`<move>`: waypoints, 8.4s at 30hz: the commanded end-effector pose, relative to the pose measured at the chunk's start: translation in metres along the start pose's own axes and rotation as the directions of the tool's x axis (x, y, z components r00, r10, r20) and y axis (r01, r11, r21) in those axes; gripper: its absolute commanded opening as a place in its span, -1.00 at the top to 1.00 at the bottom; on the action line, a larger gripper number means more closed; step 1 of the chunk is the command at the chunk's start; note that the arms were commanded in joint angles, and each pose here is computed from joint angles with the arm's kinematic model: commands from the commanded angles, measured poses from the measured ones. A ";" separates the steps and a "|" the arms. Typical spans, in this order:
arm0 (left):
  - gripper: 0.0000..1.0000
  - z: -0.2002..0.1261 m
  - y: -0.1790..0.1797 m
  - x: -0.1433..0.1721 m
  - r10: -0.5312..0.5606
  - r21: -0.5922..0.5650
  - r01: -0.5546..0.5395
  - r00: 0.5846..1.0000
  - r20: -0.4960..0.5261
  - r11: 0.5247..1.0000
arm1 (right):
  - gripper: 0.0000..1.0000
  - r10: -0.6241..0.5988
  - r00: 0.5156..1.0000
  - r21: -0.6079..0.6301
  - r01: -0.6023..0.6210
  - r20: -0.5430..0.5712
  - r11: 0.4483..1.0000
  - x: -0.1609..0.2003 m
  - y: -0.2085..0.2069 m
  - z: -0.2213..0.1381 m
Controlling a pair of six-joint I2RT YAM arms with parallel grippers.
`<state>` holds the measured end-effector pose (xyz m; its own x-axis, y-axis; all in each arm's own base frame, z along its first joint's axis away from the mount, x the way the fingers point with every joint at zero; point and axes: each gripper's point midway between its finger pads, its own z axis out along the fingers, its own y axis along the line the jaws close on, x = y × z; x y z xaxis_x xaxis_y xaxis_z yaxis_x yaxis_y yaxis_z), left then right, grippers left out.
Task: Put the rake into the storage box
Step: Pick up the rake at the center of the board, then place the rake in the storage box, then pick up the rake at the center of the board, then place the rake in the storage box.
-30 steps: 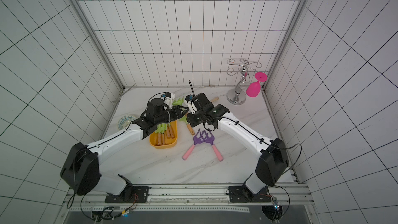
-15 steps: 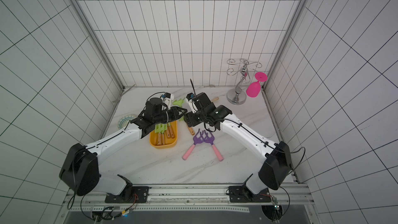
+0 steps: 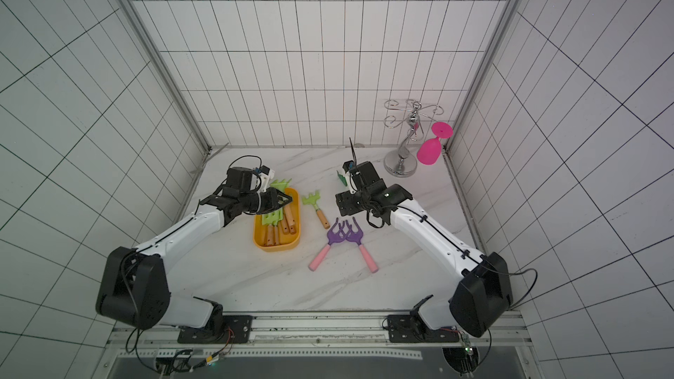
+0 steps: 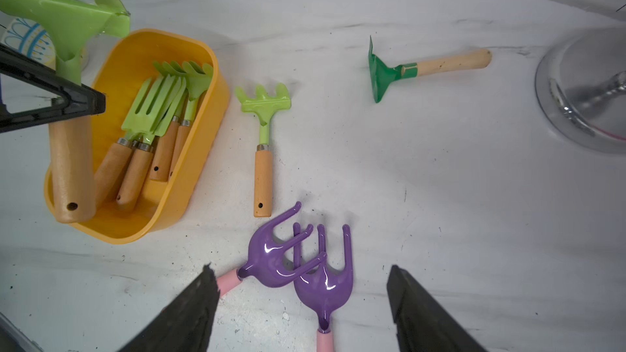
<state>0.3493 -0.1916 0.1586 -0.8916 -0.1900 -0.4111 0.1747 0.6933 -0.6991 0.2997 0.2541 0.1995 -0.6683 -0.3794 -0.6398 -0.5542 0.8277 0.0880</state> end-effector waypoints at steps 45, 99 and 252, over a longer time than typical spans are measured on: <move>-0.70 0.017 0.080 0.026 -0.087 -0.377 0.059 0.995 -0.058 0.924 | -0.48 -0.173 0.963 -0.021 0.172 -0.208 0.985 0.032 0.038 0.155; -0.72 -0.026 -0.016 0.003 0.004 -0.171 0.011 0.996 0.084 0.985 | -0.06 -0.217 0.947 -0.053 0.211 -0.237 0.976 0.045 0.052 0.146; -0.97 -0.033 0.054 -0.002 0.080 -0.511 -0.093 0.996 -0.046 0.855 | -0.59 0.094 0.981 0.157 -0.068 -0.169 0.985 0.060 -0.043 0.031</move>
<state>0.3436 -0.1501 0.1281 -0.9194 -0.0803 -0.3852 0.0698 0.9302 -0.3604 0.2997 0.2290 0.1515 -0.7235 -0.4043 -0.5596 -0.4950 0.8688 0.0123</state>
